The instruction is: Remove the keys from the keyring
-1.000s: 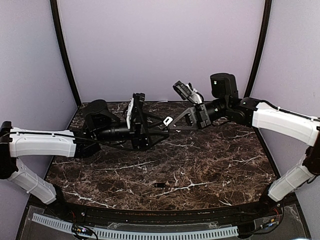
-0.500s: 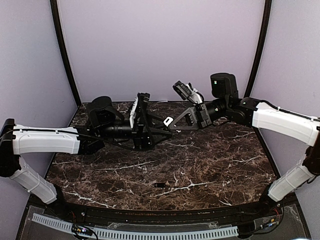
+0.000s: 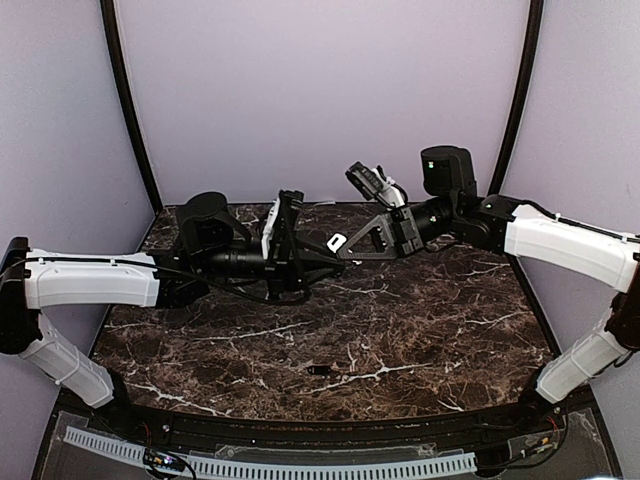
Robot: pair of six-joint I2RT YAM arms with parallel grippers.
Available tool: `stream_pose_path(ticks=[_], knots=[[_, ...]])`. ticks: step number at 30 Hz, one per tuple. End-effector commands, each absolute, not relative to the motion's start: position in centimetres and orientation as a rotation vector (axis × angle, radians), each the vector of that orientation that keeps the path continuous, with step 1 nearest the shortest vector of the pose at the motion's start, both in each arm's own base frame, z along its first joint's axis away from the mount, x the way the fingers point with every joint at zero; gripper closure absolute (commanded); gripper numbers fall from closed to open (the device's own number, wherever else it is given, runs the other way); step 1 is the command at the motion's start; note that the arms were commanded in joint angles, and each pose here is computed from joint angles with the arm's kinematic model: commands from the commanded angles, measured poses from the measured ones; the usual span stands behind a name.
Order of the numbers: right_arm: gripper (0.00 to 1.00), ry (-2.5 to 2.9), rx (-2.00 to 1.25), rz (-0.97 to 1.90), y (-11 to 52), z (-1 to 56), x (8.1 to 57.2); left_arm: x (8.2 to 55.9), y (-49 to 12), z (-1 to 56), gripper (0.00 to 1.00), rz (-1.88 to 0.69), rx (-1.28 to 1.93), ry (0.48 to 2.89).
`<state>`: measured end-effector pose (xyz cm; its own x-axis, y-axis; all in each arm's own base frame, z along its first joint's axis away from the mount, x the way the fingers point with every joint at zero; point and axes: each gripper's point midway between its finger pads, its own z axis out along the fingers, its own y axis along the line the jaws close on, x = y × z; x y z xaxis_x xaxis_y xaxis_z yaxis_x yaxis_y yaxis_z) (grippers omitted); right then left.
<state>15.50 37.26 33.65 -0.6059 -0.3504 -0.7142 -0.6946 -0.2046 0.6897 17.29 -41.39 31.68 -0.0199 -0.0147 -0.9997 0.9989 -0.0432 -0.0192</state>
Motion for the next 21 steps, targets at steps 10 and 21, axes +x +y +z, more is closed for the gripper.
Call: stream_pose_path(ticks=[10, 21], knots=[[1.0, 1.795, -1.231, 1.869, 37.1, 33.6, 15.3, 17.2, -40.6, 33.5, 1.0, -1.222, 1.194, 1.14], [1.0, 1.818, -1.226, 1.82, 36.8, 33.7, 15.7, 19.0, -40.4, 30.7, 1.0, -1.141, 1.158, 1.315]])
